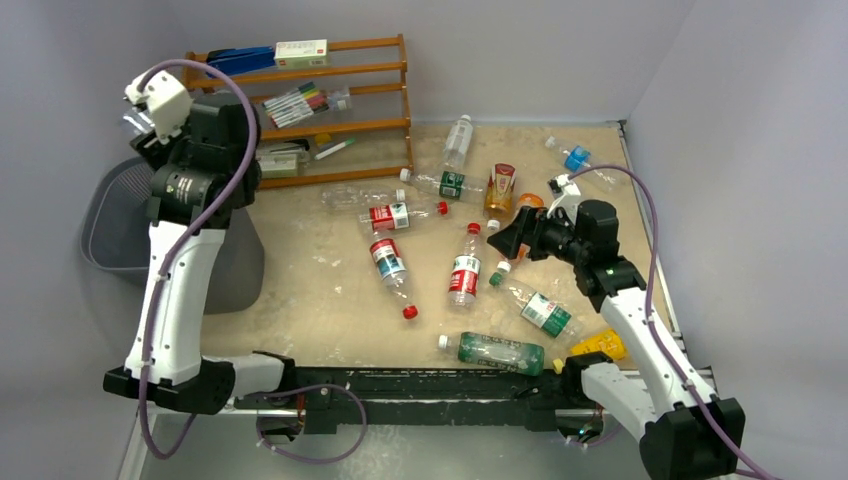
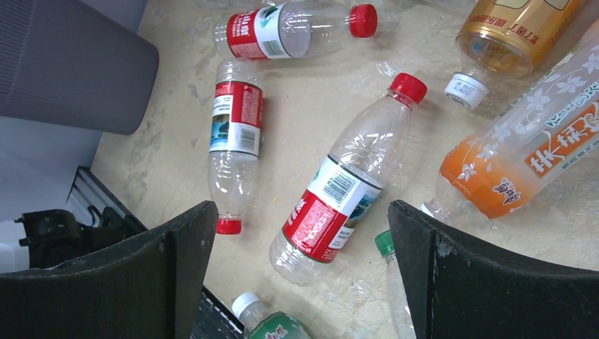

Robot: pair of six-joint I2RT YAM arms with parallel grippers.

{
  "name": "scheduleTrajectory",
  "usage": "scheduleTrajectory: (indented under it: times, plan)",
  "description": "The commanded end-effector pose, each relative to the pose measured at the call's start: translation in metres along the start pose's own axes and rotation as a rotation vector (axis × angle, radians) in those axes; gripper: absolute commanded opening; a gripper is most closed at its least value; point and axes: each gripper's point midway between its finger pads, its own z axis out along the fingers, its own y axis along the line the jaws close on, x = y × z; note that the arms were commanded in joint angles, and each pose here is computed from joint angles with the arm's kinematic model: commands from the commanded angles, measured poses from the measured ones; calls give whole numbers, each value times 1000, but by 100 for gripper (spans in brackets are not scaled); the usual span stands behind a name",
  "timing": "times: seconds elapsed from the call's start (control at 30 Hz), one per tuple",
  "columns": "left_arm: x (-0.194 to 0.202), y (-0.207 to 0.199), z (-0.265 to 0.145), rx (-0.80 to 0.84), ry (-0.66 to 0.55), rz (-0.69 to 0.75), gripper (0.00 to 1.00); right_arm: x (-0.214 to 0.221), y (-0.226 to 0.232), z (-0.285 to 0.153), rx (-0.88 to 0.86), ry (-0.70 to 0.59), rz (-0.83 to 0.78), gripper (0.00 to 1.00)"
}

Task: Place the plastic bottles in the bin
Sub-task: Place the plastic bottle in the trash bin.

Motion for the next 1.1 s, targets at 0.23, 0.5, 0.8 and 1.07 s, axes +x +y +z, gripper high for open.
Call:
scheduleTrajectory:
  times: [0.23, 0.5, 0.8, 1.07]
  plan:
    - [48, 58, 83, -201, 144, 18, 54, -17, 15, 1, -58, -25, -40, 93]
    - [78, 35, 94, -123, 237, 18, 82, -16, 12, 4, -52, -20, -47, 93]
    - [82, 13, 78, 47, 307, -12, 84, -10, 7, 12, -59, -3, -28, 93]
    - [78, -7, 54, 238, 345, -41, 83, -7, 3, 18, -50, 11, -21, 93]
